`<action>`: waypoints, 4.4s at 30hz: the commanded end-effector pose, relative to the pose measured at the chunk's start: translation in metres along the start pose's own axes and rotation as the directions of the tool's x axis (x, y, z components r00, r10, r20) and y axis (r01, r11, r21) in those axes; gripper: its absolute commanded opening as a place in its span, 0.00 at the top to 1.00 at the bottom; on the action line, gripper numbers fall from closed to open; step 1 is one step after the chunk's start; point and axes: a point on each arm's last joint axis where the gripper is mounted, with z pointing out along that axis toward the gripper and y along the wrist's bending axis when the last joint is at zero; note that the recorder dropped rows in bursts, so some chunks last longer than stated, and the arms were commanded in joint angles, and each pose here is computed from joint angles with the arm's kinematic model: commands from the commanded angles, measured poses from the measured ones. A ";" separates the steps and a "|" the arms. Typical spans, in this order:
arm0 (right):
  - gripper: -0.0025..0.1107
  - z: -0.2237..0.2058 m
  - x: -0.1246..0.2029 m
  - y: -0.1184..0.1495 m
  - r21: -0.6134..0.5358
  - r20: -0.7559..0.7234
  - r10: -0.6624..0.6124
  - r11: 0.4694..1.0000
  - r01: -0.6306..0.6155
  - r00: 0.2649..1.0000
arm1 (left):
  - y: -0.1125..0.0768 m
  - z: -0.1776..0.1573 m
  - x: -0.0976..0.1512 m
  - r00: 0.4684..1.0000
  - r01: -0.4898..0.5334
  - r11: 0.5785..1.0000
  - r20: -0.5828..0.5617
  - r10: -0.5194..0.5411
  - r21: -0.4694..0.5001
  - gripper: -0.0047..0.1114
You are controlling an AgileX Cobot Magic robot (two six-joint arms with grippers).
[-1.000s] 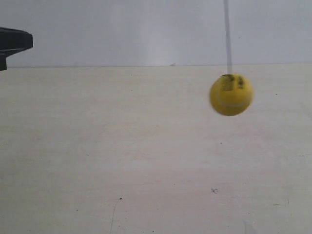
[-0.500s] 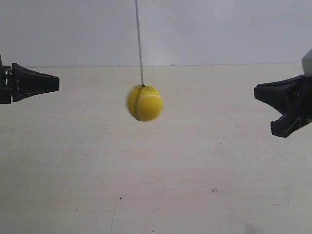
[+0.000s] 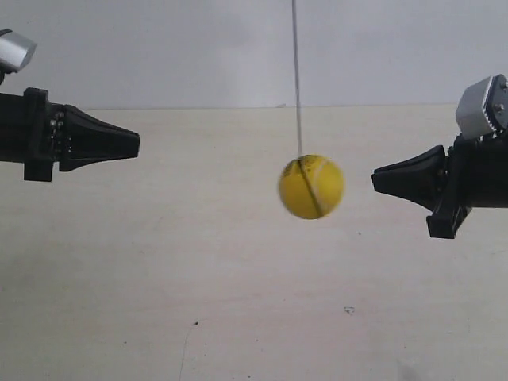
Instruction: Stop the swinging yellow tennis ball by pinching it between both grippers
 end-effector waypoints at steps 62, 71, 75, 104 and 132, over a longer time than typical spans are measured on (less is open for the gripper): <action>0.98 0.009 -0.022 0.019 -0.188 0.146 -0.088 0.975 0.115 0.985 | -0.048 0.064 -0.015 0.984 -0.170 0.955 -0.008 0.177 0.242 0.92; 0.98 0.009 -0.022 0.018 -0.185 0.149 -0.091 0.976 0.118 0.985 | -0.046 0.065 -0.015 0.985 -0.170 0.957 0.006 0.174 0.236 0.92; 0.98 0.009 -0.022 0.018 -0.185 0.149 -0.091 0.976 0.118 0.985 | -0.044 0.067 -0.012 0.987 -0.158 0.958 0.003 0.162 0.238 0.92; 0.98 0.021 -0.011 0.005 -0.162 0.166 -0.061 0.983 0.088 0.984 | -0.035 0.076 0.004 0.990 -0.134 0.959 -0.012 0.141 0.250 0.92; 0.98 0.055 -0.022 0.021 -0.259 0.173 -0.094 0.956 0.137 0.980 | -0.033 0.086 0.003 0.983 -0.177 0.946 -0.004 0.185 0.271 0.92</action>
